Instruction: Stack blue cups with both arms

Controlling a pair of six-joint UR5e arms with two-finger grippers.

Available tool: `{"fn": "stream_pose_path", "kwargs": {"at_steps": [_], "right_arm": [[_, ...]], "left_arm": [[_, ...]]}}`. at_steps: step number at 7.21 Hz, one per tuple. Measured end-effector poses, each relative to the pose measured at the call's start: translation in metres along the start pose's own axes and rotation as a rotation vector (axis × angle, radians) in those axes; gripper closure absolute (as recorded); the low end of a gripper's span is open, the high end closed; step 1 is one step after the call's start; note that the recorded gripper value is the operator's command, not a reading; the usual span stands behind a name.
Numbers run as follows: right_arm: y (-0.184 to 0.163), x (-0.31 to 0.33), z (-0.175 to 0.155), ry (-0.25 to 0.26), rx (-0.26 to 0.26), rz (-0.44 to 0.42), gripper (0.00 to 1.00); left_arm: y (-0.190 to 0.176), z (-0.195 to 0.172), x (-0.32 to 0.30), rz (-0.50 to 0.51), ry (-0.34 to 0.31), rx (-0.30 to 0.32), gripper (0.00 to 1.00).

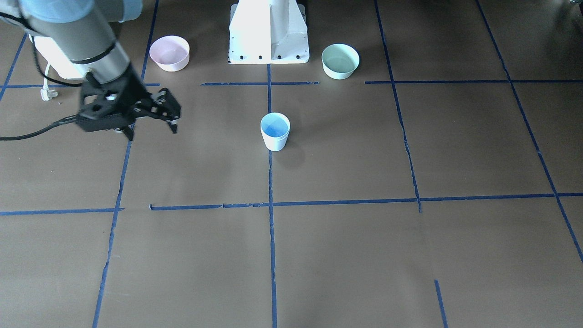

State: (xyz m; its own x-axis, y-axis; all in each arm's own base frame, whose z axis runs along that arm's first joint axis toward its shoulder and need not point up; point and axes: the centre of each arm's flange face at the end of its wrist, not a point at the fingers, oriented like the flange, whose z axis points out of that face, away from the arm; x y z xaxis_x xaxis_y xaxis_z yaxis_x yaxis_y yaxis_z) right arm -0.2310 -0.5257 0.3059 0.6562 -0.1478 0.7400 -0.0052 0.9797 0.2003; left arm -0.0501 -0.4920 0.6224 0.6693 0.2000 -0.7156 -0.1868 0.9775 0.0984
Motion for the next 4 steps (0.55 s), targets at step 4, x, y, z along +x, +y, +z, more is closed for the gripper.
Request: {"fn": "stream_pose_path", "kwargs": {"at_steps": [4], "right_arm": [[0.042,0.319,-0.015,-0.001,-0.105,0.006,0.00]], "left_arm": [[0.016,0.012,-0.023,-0.029,0.005,0.005,0.00]]}}
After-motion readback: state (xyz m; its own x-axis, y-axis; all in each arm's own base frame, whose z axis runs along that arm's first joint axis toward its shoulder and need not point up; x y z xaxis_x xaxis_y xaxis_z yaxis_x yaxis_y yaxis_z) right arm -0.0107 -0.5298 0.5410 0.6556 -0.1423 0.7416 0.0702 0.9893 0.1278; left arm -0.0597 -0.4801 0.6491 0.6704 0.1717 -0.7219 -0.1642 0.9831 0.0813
